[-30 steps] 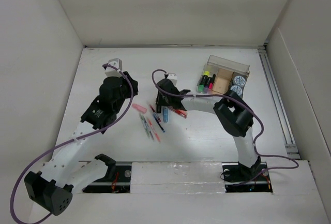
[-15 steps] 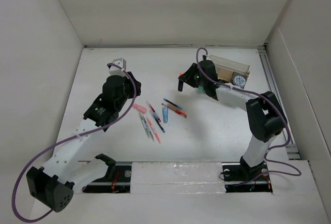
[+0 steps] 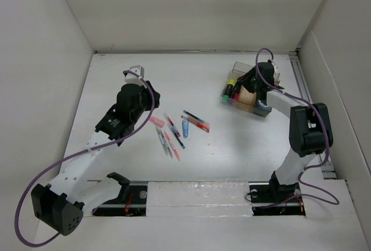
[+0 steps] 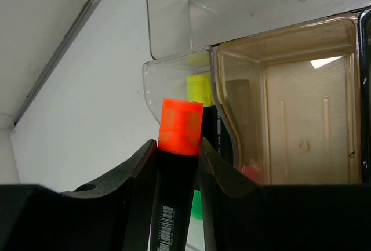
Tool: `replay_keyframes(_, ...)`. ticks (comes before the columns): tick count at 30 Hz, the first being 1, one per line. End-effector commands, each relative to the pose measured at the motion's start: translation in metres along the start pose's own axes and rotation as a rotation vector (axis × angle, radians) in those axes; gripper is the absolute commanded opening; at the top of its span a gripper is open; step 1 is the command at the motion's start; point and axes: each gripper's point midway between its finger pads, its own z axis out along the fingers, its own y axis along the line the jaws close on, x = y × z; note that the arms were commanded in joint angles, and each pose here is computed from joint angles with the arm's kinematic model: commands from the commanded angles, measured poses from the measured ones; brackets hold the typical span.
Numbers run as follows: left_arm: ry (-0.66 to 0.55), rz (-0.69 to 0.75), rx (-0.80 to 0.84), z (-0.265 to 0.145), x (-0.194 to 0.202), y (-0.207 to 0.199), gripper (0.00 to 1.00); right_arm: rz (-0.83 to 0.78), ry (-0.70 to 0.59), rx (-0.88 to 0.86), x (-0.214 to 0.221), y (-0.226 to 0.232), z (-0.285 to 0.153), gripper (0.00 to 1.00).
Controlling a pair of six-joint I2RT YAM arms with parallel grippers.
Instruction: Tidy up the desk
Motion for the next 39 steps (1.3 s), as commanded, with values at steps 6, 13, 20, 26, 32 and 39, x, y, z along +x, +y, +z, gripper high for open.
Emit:
replay_keyframes(6, -0.072, 0.0, 0.033, -0.004, -0.026, -0.011, 0.23, -0.022, -0.028, -0.006, -0.017, 0.018, 0.009, 0.35)
replay_keyframes(13, -0.075, -0.001, 0.035, -0.004, -0.027, -0.011, 0.23, -0.05, -0.018, -0.05, -0.004, 0.038, -0.002, 0.49)
replay_keyframes(20, -0.065, -0.001, 0.038, -0.002, -0.025, -0.012, 0.23, -0.147, 0.061, -0.218, 0.056, 0.096, -0.035, 0.27)
replay_keyframes(26, -0.063, -0.005, 0.041, -0.003, -0.025, -0.013, 0.23, -0.287, 0.193, -0.338, 0.156, 0.142, -0.06, 0.0)
replay_keyframes(32, -0.082, -0.009, 0.044, -0.008, -0.03, -0.013, 0.22, -0.396, 0.294, -0.439, 0.228, 0.167, -0.079, 0.0)
replay_keyframes(39, -0.151, -0.038, 0.015, -0.023, -0.046, -0.007, 0.06, -0.547, 0.422, -0.57, 0.298, 0.187, -0.106, 0.53)
